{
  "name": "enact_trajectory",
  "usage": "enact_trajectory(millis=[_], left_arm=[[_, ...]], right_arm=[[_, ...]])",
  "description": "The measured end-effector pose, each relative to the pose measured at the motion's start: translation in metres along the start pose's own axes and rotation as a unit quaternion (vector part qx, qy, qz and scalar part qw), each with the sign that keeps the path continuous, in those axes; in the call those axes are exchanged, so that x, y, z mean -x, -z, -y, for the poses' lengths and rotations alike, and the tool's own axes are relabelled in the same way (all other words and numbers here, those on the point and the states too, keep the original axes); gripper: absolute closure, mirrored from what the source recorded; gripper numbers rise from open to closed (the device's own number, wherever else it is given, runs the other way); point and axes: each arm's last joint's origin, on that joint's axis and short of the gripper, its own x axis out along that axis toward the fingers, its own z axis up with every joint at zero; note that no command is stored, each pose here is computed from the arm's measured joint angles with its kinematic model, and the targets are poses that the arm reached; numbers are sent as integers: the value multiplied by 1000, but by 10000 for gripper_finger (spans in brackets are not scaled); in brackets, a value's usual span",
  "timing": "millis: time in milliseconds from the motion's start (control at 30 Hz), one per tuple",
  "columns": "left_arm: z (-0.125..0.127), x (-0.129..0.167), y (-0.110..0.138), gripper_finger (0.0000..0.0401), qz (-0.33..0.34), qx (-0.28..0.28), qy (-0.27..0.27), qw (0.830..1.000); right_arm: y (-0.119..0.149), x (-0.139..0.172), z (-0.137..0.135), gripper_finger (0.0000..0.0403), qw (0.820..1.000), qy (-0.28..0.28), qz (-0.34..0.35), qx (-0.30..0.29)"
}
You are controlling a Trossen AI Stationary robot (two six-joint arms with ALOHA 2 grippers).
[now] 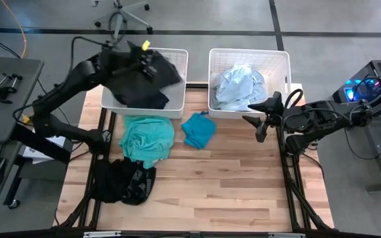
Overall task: Sort clothes
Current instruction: Put the black pants into the left white bin
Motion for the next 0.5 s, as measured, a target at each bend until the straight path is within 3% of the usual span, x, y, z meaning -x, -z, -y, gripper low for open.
enact_trajectory(millis=[233,500], left_arm=[[-29,-40,13,381,-75,-31,-92,992],[-71,-97,43,261,-214,2,-86,973]], right_arm=[[0,0,1,194,998,17,8,-64],[-1,0,2,194,989,46,26,-138]])
